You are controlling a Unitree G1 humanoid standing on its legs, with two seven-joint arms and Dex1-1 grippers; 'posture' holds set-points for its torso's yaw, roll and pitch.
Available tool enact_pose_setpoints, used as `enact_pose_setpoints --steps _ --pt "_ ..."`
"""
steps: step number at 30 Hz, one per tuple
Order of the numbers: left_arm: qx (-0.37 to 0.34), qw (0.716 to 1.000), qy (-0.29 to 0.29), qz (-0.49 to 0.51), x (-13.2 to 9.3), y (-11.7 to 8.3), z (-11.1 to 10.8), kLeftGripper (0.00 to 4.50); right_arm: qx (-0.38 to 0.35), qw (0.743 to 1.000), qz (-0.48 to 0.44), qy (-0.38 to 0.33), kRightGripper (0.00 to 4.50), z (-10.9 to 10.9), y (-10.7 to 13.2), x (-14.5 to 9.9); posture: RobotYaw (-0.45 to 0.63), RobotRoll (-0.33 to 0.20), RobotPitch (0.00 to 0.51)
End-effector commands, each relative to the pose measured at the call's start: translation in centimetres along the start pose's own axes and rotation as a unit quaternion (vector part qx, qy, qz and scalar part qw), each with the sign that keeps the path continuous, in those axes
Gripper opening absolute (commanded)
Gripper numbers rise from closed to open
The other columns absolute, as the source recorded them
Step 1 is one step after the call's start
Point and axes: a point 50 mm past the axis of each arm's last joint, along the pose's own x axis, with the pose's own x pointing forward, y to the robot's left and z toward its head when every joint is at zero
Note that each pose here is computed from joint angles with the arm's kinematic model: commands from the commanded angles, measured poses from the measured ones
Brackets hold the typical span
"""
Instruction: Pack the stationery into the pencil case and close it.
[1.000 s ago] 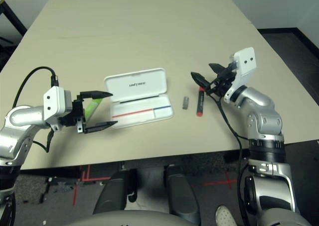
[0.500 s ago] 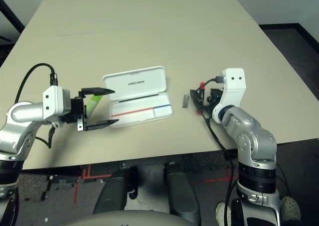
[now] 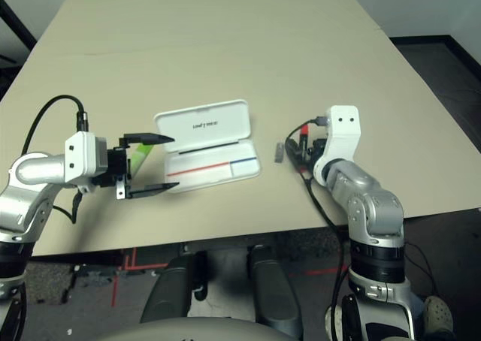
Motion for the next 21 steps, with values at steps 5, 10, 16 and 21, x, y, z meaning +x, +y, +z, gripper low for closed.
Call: enact_pose_setpoints --steps 5,10,16,21 --pt "0.002 1.0 0.011 -0.001 0.0 -0.3 -0.1 4.5 0.005 0.999 -0.012 0.039 1.24 -1.2 -0.7 0.3 -0.03 0.0 0.185" --pt "0.003 1.0 0.013 -0.002 0.1 -0.3 -0.2 4.5 -0.006 0.999 0.012 0.035 0.53 0.4 -1.7 0.1 -0.03 0.0 0.185" --pt "0.005 1.0 0.014 -0.003 0.1 -0.2 -0.3 4.5 -0.06 0.993 0.092 0.031 0.53 4.0 -2.5 -0.1 -0.04 0.0 0.181" --pt "0.006 1.0 0.014 -0.001 0.2 -0.2 -0.2 4.5 -0.134 0.973 0.181 0.042 0.53 6.2 -2.4 -0.8 -0.03 0.0 0.178"
